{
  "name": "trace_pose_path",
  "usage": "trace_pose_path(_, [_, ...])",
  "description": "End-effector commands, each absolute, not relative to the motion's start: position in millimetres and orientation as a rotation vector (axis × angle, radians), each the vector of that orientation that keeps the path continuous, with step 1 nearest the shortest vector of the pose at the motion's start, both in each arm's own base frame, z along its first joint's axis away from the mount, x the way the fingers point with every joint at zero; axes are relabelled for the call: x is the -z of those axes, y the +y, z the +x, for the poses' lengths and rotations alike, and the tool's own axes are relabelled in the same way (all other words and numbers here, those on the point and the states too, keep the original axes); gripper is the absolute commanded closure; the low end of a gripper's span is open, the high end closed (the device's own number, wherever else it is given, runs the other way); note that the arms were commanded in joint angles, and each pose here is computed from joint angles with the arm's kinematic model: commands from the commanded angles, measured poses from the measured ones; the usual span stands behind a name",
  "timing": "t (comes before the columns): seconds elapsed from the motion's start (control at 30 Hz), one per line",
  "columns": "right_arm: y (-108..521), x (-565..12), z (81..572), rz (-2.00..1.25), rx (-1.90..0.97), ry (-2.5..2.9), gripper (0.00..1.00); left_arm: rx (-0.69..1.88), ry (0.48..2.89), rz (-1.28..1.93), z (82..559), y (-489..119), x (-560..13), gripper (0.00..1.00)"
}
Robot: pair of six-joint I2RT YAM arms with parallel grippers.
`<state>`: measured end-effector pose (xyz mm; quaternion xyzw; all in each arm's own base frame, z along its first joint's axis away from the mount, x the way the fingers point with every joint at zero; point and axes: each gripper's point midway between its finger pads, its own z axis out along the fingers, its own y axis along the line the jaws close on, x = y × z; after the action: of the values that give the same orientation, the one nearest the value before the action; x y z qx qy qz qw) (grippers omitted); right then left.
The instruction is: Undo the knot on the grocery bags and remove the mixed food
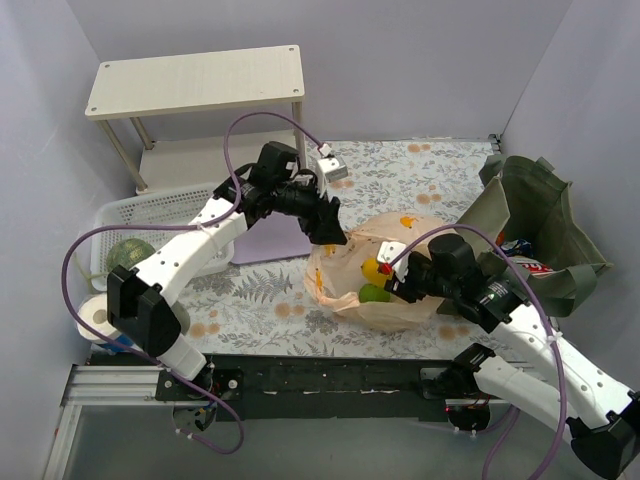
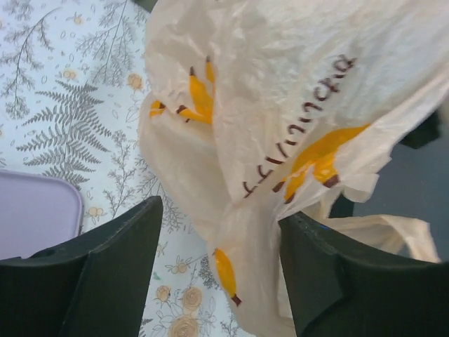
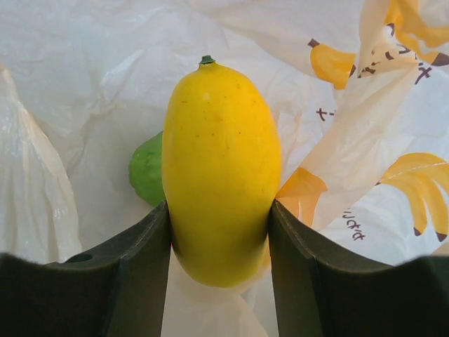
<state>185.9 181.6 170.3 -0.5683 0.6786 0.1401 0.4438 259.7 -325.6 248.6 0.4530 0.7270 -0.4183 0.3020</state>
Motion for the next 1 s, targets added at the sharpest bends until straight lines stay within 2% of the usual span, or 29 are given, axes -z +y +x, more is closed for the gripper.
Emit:
trace_pose_path(0.0, [187.0, -196.7, 200.5, -1.322, -0.344, 1.642, 0.98, 1.218, 1.664, 1.258, 239.4, -329.6, -336.7, 0.36])
trace_pose_path(0.2, [192.8, -191.8, 198.8, -1.332, -0.39, 1.67, 0.99, 1.228, 1.496, 1.286, 236.4, -334.4, -395.1, 0.38])
trace_pose_path(0.33, [196.7, -205.1, 206.0, -1.259, -0.418, 1.697, 0.99, 1.422, 1.512, 1.38, 206.8, -336.5, -383.0, 0.55])
trace_pose_path(0.43, [201.3, -220.1, 211.0, -1.223, -0.444, 1.697, 0.99, 1.456, 1.538, 1.382, 198.1, -333.4, -371.9, 0.62])
trace_pose_path(0.73, [221.9, -236.5, 203.1, -1.221, -0.617, 1.72, 0.99, 1.518, 1.637, 1.403, 199.7, -338.1, -335.1, 0.64])
trace_pose_path(0.97, [202.8, -189.4, 206.3, -1.203, -0.559, 1.906, 0.99, 1.378, 1.511, 1.419, 218.2, -345.2, -381.5, 0.71])
